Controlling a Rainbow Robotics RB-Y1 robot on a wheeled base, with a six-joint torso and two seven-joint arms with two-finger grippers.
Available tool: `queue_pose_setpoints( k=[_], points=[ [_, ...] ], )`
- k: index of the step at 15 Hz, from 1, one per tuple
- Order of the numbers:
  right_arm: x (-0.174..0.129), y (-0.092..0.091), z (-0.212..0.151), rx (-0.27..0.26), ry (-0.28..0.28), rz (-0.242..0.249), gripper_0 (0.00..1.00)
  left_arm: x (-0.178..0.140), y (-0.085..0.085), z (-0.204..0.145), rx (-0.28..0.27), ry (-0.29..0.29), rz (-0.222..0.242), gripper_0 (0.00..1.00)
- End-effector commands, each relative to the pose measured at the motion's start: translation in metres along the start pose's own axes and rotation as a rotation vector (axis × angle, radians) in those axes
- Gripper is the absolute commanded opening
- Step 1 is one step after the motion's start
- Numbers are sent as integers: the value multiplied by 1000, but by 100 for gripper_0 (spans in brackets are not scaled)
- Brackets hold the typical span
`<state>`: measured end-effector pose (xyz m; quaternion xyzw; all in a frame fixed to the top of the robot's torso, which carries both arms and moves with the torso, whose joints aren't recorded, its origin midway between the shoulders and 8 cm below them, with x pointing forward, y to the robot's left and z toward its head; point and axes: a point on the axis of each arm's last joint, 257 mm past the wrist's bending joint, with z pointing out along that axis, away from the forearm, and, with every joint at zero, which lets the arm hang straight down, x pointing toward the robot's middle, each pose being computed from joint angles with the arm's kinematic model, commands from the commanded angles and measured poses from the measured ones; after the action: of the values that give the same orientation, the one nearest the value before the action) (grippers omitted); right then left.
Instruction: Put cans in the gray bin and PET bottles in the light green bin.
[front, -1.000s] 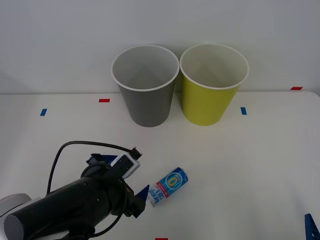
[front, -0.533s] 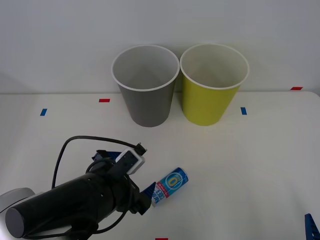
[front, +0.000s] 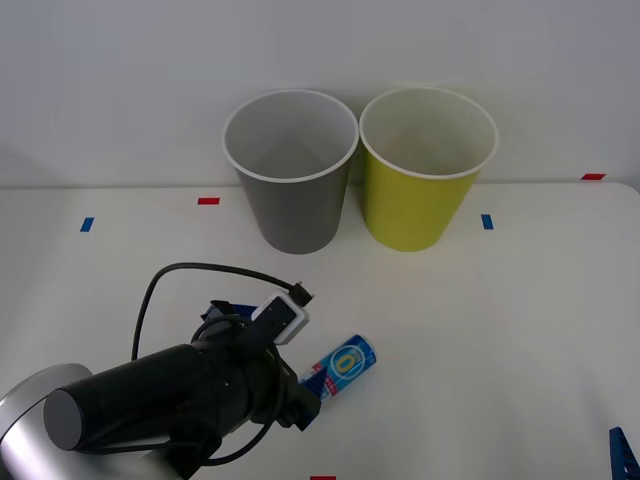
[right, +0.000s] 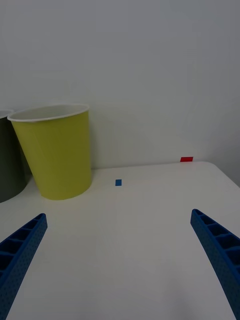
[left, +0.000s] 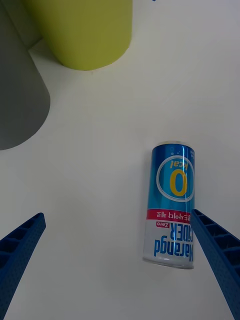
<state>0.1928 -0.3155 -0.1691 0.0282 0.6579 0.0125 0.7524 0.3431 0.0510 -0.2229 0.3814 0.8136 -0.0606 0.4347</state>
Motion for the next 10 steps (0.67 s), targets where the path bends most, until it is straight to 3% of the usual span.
queue_pose_setpoints(
  k=[1,6,10],
  points=[
    [0,0,0,0,0,0,100,4,6,11,-11,24,30,100],
    [0,0,0,0,0,0,100,-1,7,20,-8,27,87,100],
    [0,0,0,0,0,0,100,0,3,29,4,12,100,100]
  ],
)
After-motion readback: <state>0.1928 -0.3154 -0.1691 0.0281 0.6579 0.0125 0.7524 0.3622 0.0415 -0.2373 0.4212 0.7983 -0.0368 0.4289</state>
